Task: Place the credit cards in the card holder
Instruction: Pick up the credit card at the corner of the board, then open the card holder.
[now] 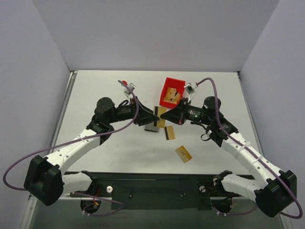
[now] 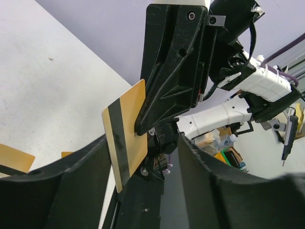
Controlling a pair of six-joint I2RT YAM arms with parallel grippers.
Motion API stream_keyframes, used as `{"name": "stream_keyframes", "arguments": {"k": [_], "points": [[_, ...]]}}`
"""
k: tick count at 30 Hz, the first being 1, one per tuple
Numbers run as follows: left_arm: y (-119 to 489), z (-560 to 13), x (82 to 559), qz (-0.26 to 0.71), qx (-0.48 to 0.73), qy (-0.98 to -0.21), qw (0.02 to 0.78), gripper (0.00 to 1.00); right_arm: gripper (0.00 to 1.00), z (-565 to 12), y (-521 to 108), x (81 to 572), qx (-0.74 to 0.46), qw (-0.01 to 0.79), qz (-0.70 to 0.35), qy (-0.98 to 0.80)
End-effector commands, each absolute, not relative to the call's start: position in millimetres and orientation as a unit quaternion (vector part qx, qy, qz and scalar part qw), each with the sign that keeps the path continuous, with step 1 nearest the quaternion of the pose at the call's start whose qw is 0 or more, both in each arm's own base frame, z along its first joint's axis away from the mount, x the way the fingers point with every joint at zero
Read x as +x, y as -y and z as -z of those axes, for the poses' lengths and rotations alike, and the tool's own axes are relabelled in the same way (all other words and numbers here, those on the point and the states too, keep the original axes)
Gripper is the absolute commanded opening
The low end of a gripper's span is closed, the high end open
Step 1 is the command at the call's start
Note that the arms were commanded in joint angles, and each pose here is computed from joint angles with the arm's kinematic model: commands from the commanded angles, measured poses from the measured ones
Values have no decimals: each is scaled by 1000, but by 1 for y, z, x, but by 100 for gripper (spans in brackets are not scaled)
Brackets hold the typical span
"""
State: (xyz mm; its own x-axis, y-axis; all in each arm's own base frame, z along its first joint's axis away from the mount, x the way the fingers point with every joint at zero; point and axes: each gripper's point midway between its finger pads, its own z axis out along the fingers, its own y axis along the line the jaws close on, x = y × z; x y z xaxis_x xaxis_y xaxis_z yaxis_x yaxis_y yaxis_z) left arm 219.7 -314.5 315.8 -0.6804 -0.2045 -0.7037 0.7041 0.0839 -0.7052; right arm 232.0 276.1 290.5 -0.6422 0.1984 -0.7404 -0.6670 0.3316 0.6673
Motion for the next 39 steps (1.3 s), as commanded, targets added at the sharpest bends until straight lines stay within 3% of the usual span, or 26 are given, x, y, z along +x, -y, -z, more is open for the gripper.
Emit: {"name": "stream_keyframes", "arguments": {"k": [1,17,39], "points": [[307,-332,230,641,196,-634,387,68,0,-286,-262,250,-132,427,-514,-733],[302,-311,234,631,149,-668,366,70,0,-249,-239,254,-86,421,-463,-775],[350,-311,239,662,162,-659,320,69,0,-236,-204,225,-54,452,-422,-784]]}}
